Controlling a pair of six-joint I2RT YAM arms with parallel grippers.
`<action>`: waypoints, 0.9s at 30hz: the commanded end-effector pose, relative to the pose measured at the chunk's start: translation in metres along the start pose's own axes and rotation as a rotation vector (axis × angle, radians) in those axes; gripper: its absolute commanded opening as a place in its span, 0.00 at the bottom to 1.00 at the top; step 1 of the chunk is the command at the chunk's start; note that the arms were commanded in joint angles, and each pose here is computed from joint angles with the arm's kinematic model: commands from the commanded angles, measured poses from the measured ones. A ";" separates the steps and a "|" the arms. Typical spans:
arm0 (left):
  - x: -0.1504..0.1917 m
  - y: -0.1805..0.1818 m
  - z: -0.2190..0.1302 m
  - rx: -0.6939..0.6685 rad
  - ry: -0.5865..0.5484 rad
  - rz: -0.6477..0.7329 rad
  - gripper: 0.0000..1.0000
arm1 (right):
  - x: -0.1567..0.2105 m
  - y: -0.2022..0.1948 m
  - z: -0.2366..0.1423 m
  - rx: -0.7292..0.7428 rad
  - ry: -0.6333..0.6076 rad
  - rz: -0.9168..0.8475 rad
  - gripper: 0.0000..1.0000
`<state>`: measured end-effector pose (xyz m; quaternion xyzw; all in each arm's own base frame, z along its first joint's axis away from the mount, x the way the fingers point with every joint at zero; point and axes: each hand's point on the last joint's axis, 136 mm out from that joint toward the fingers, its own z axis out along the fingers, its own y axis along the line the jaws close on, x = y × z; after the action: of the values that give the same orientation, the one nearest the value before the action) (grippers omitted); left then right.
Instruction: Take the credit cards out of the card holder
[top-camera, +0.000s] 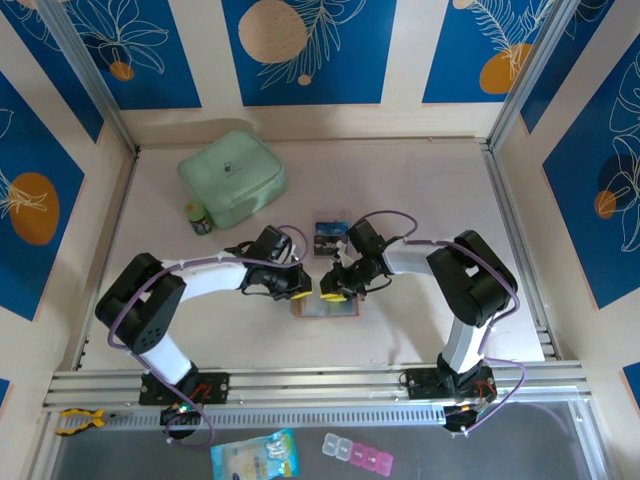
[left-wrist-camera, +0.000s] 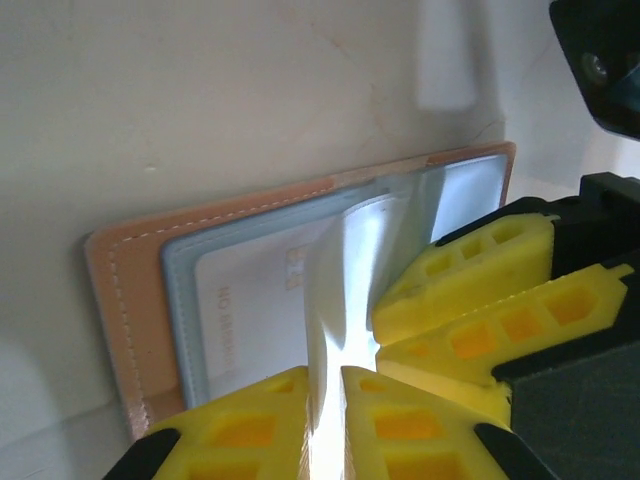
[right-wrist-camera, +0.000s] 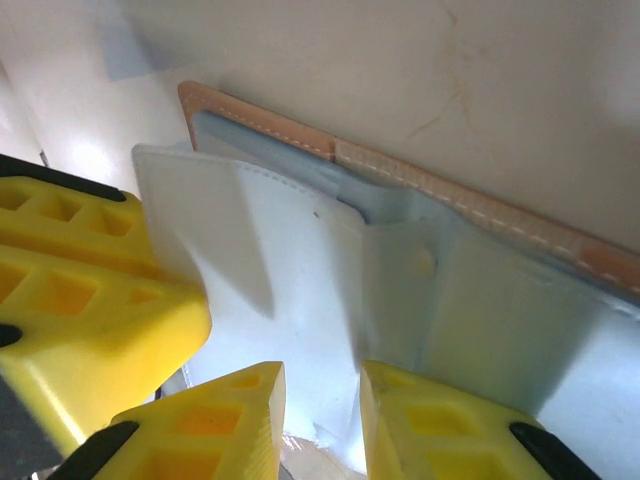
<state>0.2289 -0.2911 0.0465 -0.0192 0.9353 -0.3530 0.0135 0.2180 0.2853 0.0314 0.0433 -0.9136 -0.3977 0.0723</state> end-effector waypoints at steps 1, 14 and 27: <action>0.002 -0.017 -0.004 0.033 0.013 0.026 0.16 | 0.003 0.006 -0.014 0.032 -0.039 -0.009 0.28; 0.008 -0.047 0.001 0.067 0.036 0.079 0.12 | 0.000 -0.007 -0.056 0.069 -0.169 0.024 0.29; 0.010 -0.084 0.033 0.101 0.092 0.142 0.20 | 0.006 -0.021 -0.079 0.078 -0.225 0.053 0.29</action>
<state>0.2231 -0.3613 0.0678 0.0515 0.9229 -0.3815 0.0021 0.2335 0.2212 0.0693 -0.0208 -0.9291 -0.3684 -0.0253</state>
